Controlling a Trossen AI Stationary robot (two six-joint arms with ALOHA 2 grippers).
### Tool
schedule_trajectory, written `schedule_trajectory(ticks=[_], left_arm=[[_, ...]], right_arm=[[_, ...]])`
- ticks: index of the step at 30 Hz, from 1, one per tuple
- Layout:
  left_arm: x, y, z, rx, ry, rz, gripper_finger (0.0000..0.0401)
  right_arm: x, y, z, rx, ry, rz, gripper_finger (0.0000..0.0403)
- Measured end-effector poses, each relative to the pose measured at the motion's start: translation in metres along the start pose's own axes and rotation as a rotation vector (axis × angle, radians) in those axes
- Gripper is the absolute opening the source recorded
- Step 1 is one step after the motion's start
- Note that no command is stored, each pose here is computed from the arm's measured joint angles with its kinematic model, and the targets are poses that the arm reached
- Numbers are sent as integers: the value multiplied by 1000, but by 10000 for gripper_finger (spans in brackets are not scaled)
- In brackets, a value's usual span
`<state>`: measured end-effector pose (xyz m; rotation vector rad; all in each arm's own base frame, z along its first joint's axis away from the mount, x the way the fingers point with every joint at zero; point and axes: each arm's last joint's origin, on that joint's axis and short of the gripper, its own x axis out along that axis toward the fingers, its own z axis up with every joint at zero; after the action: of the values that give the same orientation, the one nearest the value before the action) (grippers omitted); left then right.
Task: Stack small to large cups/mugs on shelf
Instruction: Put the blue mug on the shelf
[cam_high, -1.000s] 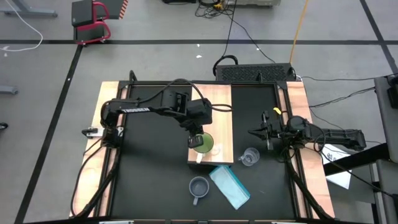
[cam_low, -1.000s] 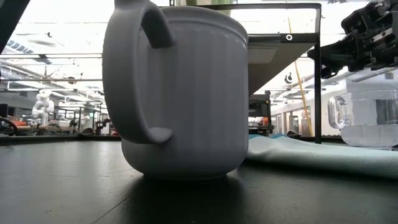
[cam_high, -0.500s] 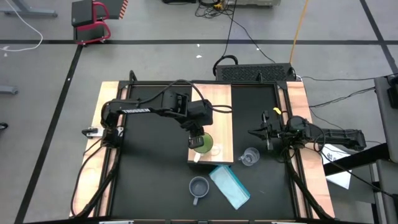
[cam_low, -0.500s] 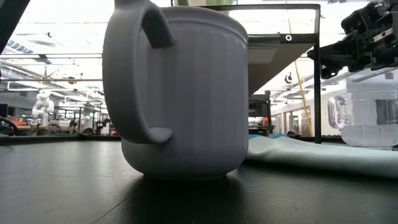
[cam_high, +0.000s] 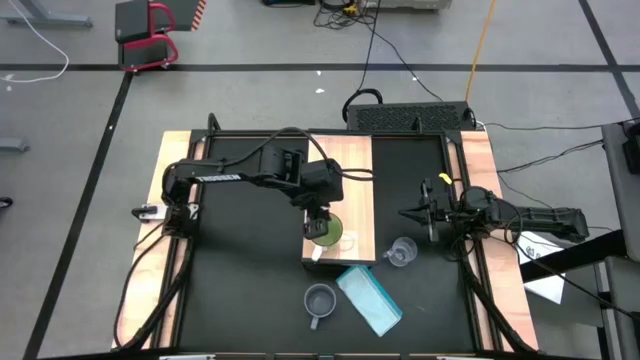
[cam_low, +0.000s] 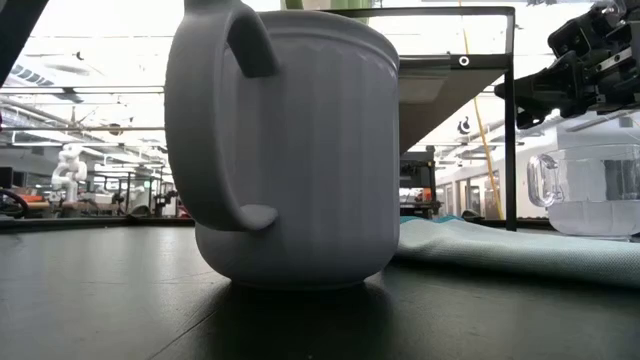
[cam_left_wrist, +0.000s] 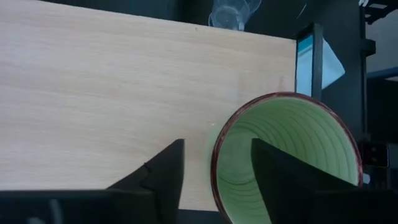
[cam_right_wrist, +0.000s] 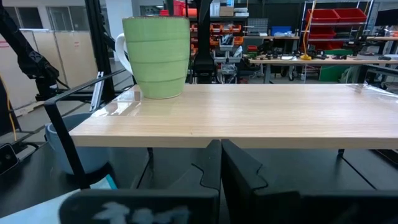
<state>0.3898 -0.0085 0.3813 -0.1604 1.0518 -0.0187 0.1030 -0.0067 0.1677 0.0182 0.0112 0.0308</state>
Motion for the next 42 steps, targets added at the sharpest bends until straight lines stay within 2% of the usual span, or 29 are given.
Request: schedule_trajectory(ticks=[3, 7, 11, 15, 21, 23, 28, 32, 39, 42], left_arm=[[-14, -1, 1, 27, -39, 5, 213], [-46, -7, -1, 97, -123, -6, 230], [-78, -13, -10, 114, -208, 92, 222], [-121, -19, -26, 119, -315, 210, 170], [-158, -29, -53, 105, -374, 333, 32], [-166, -32, -64, 102, -381, 358, 10], [-161, -41, -84, 110, -348, 451, 3], [-151, -43, -100, 71, -335, 507, 3], [-102, -55, -126, 49, -314, 466, 2], [-74, -64, -139, 86, -295, 445, 2]], right_arm=[[0, 0, 0, -1, 0, 0, 0], [0, 0, 0, -2, -1, 0, 0], [0, 0, 0, -2, -1, -1, 0], [0, 0, 0, -2, -2, -1, 0], [0, 0, 0, -3, -3, 0, 0], [0, 0, 0, -3, -4, 0, 0], [0, 0, 1, -3, -9, 0, 0], [0, 0, 1, -3, -9, 0, 0], [0, 0, 1, -4, -9, 0, 0], [0, 0, 1, -4, -10, 0, 0]])
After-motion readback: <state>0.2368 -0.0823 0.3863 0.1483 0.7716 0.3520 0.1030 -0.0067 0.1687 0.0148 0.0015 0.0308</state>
